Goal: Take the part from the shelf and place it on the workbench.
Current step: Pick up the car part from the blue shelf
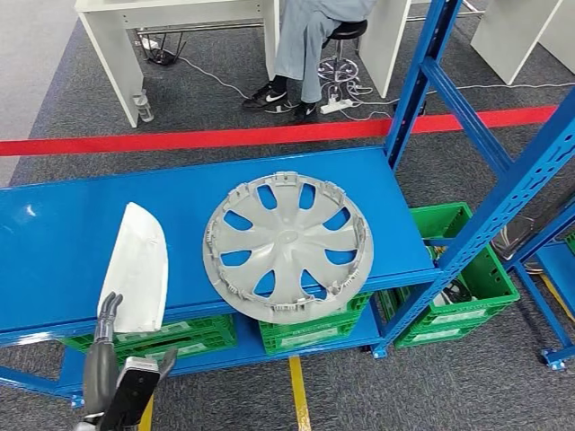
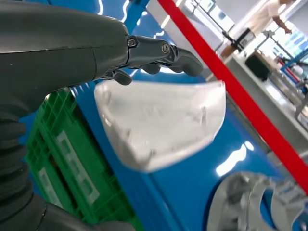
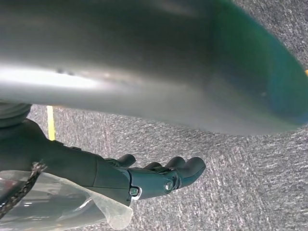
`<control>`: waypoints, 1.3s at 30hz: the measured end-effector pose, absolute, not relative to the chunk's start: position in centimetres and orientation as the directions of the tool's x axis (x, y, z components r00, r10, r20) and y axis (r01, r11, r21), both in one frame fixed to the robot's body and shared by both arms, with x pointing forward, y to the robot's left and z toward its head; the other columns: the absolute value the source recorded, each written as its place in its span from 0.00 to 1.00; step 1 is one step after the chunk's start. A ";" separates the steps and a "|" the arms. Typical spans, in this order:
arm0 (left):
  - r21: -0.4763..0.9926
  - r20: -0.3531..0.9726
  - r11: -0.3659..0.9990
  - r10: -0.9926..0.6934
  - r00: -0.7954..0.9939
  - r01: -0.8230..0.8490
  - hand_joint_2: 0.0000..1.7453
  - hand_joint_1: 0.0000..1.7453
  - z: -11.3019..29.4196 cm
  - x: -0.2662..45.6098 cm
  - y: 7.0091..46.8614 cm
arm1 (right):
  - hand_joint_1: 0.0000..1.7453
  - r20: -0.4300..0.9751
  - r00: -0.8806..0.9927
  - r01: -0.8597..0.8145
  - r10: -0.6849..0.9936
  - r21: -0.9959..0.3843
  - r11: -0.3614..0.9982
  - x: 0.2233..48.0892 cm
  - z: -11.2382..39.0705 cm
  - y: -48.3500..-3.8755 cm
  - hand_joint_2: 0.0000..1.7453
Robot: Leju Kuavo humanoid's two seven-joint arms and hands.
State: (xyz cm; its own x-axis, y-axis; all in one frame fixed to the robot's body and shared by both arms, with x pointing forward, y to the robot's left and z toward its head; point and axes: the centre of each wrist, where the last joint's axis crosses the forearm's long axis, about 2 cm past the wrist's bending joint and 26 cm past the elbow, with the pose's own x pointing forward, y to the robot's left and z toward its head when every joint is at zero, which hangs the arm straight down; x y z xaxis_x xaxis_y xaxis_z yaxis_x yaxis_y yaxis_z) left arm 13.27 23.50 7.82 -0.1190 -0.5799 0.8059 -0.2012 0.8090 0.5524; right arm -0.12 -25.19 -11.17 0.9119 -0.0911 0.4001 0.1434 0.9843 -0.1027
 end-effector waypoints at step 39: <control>0.775 0.605 0.608 -0.792 -0.076 -0.171 1.00 0.37 6.9 18.7 26.6 | 0.00 0.390 0.919 0.108 -0.059 -0.106 0.988 0.1 -11.2 -26.4 0.00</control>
